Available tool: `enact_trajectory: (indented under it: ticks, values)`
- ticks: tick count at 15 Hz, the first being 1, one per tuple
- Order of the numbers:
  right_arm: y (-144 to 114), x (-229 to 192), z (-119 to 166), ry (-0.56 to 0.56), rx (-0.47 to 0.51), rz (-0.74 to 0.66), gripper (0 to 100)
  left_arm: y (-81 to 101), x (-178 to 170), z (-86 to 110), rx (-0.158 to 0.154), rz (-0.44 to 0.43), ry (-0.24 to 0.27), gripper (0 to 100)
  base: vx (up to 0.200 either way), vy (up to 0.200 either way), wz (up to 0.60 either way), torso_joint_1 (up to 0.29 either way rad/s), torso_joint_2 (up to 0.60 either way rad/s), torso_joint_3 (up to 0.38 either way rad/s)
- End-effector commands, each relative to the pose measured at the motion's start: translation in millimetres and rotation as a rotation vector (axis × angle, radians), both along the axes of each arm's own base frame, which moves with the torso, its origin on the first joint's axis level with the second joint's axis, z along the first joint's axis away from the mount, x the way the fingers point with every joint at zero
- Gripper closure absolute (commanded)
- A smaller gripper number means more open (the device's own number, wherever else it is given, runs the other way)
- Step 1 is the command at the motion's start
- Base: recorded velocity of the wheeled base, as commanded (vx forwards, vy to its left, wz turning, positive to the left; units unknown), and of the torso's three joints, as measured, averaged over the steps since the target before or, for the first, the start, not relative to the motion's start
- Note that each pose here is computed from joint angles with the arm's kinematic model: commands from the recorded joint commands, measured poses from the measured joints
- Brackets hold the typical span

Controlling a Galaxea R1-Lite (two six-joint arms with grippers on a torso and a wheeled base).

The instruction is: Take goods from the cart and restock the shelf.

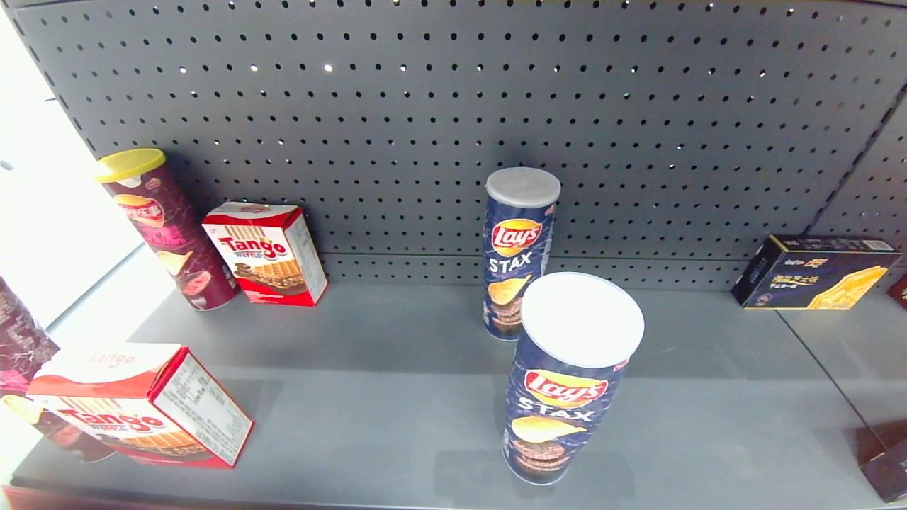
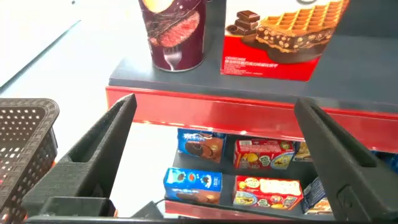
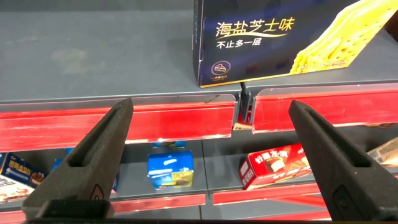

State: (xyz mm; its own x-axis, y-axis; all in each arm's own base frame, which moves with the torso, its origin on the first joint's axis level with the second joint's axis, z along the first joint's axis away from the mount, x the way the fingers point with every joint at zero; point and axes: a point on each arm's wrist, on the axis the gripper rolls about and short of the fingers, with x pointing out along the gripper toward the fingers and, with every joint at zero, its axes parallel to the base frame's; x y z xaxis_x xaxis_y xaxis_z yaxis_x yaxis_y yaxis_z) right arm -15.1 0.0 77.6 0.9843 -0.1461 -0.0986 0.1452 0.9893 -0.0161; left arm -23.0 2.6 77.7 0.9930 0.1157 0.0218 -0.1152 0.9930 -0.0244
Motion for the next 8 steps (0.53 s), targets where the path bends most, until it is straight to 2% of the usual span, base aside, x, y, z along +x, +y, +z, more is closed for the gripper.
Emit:
enact_trajectory:
  ticks: [1, 6, 7, 8]
  values:
    - [0, 0, 0, -0.001, 0.000, 0.000, 0, 0.0, 0, 0.1, 0.000, -0.001, 0.007, 0, 0.000, 0.000, 0.00, 0.000, 0.00, 0.000]
    - [0, 0, 0, -0.001, -0.007, 0.027, 0, -0.1, 0, 0.1, -0.001, -0.007, 0.006, 0, 0.000, 0.000, 0.00, 0.000, 0.00, 0.000]
    - [0, -1, 5, -0.033, -0.023, 0.052, 0, -0.1, 0, 0.1, -0.001, -0.007, 0.006, 0, 0.000, 0.000, 0.00, 0.000, 0.00, 0.000]
    - [0, -3, 57, -0.137, -0.024, 0.055, 0, -0.1, 0, 0.1, -0.001, -0.007, 0.006, 0, 0.000, 0.000, 0.00, 0.000, 0.00, 0.000]
